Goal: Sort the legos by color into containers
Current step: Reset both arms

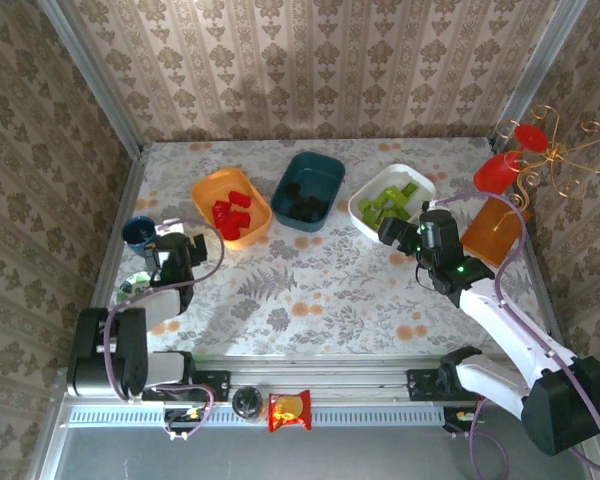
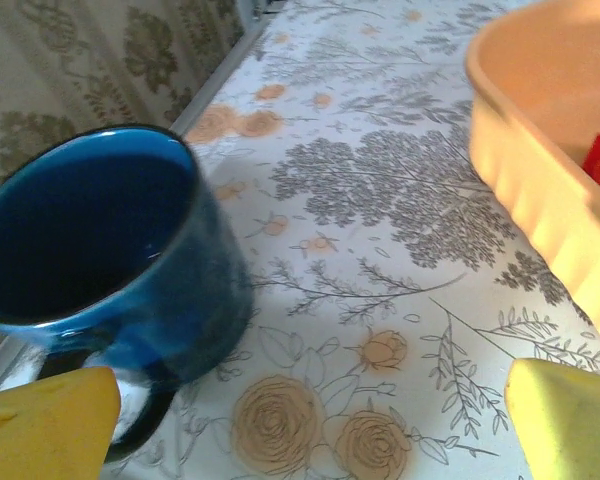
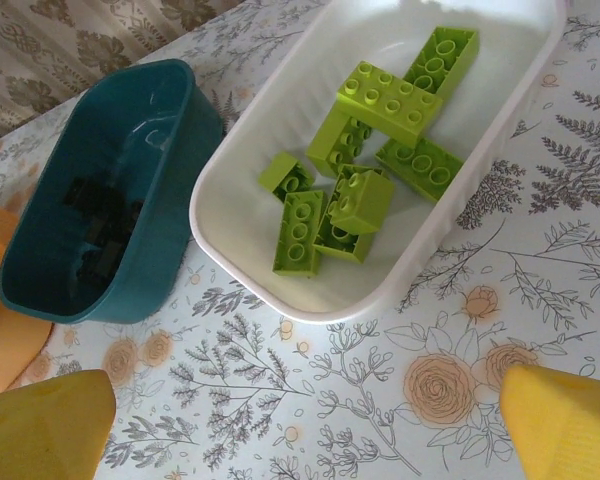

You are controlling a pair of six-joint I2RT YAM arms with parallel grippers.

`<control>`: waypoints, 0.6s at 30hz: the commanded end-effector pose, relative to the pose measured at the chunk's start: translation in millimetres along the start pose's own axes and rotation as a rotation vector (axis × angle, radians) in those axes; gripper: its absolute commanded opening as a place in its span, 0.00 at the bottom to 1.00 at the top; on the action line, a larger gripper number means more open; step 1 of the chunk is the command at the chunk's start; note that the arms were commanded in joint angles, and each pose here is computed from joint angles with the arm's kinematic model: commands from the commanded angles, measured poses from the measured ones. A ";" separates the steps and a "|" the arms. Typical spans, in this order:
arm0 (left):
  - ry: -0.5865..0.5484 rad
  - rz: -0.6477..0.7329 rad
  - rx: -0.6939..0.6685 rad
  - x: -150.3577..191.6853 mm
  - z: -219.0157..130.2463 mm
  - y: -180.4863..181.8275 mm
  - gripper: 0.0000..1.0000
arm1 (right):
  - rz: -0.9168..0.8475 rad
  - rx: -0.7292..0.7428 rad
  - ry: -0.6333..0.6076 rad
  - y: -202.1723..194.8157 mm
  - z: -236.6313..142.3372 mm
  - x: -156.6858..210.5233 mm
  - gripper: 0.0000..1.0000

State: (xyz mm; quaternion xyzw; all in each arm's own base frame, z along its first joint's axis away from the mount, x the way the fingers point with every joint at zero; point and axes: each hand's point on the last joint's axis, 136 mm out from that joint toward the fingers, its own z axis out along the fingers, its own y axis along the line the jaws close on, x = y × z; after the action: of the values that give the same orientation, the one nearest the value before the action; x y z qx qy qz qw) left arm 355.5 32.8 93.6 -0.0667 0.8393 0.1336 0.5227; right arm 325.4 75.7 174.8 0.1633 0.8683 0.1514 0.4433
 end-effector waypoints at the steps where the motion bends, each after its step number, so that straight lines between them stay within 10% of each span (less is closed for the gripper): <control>1: -0.184 0.033 0.058 -38.9 4.8 -12.3 1.00 | 0.008 0.024 -0.029 -5.4 0.8 -3.5 1.00; 18: -0.162 0.000 0.180 -22.6 26.6 -23.4 1.00 | 0.002 0.059 -0.075 -14.6 -0.6 -8.3 1.00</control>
State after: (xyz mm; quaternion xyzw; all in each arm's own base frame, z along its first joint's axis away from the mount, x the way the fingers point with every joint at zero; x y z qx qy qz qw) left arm 389.2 21.8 90.5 -0.0097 0.8096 0.0768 0.5818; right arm 326.1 68.6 172.9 0.1726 0.8638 0.1368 0.4532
